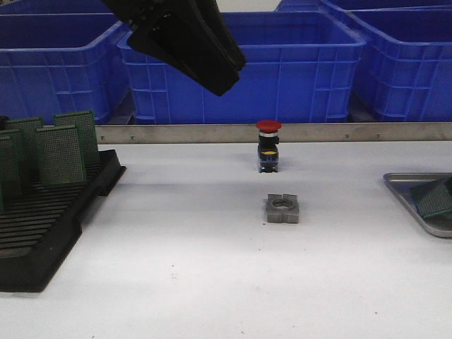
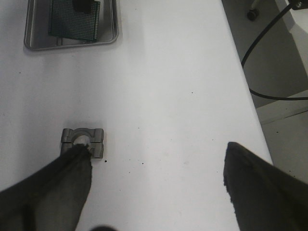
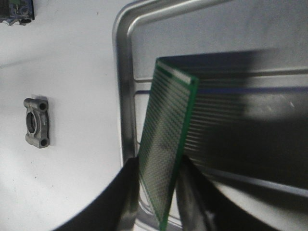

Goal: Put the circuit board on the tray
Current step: 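Lower the board flat onto the metal tray and open the right gripper, then move the left gripper back down over the board rack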

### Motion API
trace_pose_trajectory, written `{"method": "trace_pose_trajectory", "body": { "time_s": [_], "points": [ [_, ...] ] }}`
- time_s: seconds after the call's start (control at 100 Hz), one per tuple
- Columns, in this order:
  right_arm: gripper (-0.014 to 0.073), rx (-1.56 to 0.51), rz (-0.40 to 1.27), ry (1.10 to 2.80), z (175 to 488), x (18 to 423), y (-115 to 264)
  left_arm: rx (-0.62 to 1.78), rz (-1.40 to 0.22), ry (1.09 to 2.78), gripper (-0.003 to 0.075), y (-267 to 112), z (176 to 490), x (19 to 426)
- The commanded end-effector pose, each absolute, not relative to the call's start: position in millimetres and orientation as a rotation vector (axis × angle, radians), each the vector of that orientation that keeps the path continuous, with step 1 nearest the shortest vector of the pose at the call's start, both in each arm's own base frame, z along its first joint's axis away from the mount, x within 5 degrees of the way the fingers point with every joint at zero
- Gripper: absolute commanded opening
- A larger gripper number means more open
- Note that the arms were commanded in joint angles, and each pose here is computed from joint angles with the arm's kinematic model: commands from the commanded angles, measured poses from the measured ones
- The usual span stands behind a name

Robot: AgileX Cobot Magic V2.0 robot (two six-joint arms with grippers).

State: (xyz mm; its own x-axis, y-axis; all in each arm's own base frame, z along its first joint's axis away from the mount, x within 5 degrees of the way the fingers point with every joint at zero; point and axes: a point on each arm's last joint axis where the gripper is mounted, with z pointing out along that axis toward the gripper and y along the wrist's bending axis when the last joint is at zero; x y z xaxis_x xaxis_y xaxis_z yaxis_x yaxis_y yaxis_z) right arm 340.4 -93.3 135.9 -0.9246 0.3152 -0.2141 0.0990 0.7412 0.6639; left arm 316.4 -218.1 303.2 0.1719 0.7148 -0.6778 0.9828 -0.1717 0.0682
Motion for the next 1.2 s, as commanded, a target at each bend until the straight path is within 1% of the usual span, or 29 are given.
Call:
{"method": "trace_pose_trajectory", "body": {
  "time_s": [0.0, 0.06, 0.13, 0.44, 0.67, 0.74, 0.88, 1.03, 1.1, 1.19],
  "points": [
    [0.0399, 0.314, 0.989, 2.551, 159.2, 344.9, -94.3, 1.924, -0.755, 1.508, 0.0536, -220.1, 335.0, 301.0],
    [0.0451, 0.317, 0.978, 2.548, 159.5, 345.4, -94.9, 1.924, -0.755, 1.508, 0.0536, -220.1, 335.0, 301.0],
    [0.0478, 0.319, 0.965, 2.545, 160.2, 345.8, -95.5, 1.924, -0.755, 1.508, 0.0536, -220.1, 335.0, 301.0],
    [0.0478, 0.299, 0.896, 2.505, 178.8, 344.8, -96.5, 1.924, -0.755, 1.508, 0.0536, -220.1, 335.0, 301.0],
    [0.0478, 0.295, 0.895, 2.502, 180.6, 344.5, -96.2, 1.927, -0.759, 1.504, 0.0536, -220.1, 336.1, 300.6],
    [0.0478, 0.295, 0.895, 2.502, 180.6, 344.5, -96.2, 1.955, -0.686, 1.511, 0.0536, -214.4, 337.9, 305.0],
    [0.0478, 0.292, 0.903, 2.504, 180.7, 344.1, -95.7, 2.011, -0.467, 1.547, 0.0536, -192.6, 344.4, 320.5],
    [0.0478, 0.29, 0.908, 2.504, 180.8, 343.9, -95.4, 2.038, -0.231, 1.644, 0.0536, -155.2, 345.0, 340.5],
    [0.0478, 0.289, 0.91, 2.505, 180.9, 343.9, -95.3, 2.039, -0.147, 1.7, 0.0536, -136.1, 342.9, 348.2],
    [0.0478, 0.289, 0.911, 2.505, 180.9, 343.8, -95.2, 2.019, -0.091, 1.769, 0.0536, -114.6, 339.0, 357.3]
  ]
}}
